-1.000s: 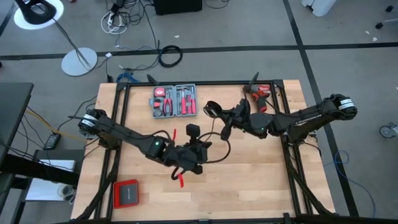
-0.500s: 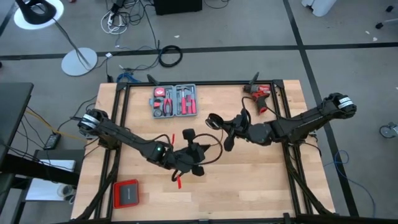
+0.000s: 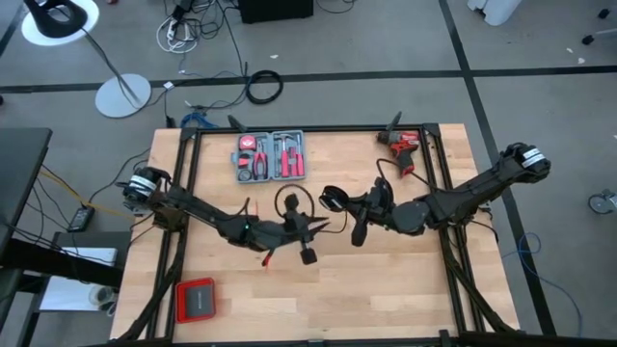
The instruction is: Coil cords
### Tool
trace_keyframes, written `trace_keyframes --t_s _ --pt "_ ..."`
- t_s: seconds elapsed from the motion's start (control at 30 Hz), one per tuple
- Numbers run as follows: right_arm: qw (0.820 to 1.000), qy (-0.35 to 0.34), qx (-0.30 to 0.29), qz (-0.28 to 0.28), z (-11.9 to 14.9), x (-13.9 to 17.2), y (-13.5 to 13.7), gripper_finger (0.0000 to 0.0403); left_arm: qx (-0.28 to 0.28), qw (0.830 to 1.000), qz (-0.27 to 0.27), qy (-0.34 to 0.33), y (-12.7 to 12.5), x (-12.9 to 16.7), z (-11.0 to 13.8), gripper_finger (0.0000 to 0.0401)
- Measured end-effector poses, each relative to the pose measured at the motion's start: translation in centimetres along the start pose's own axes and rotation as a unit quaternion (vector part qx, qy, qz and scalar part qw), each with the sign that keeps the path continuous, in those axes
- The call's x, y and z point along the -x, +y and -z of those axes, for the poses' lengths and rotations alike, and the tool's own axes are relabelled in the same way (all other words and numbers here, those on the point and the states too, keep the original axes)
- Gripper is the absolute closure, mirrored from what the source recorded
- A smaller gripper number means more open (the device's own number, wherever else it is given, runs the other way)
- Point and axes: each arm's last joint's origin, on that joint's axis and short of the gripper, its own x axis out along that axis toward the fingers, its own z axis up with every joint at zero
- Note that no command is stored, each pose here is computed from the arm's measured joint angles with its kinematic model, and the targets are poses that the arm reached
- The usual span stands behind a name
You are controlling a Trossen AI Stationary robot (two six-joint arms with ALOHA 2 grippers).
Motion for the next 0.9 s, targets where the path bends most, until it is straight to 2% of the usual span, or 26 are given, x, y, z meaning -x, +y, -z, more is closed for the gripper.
trace_keyframes --t_s 0.2,0.33,0.73,0.9 --pt "1.0 -0.012 0.0 -0.027 0.3 -0.9 0.6 0.0403 0.01 1.0 0.015 -0.017 0.3 -1.7 -0.1 0.0274" --pt "0.999 -0.016 -0.002 -0.029 0.3 -0.9 0.7 0.0403 0.01 1.0 0.018 -0.017 0.1 -2.6 0.1 0.0252" --pt "0.999 -0.021 -0.013 -0.038 0.1 -0.7 1.0 0.0403 -0.004 1.0 -0.023 -0.004 1.0 -3.7 0.9 0.0249" --pt "0.999 -0.024 -0.016 -0.041 0.1 -0.6 1.1 0.0403 0.025 0.999 -0.025 -0.016 1.5 -3.9 0.7 0.0249"
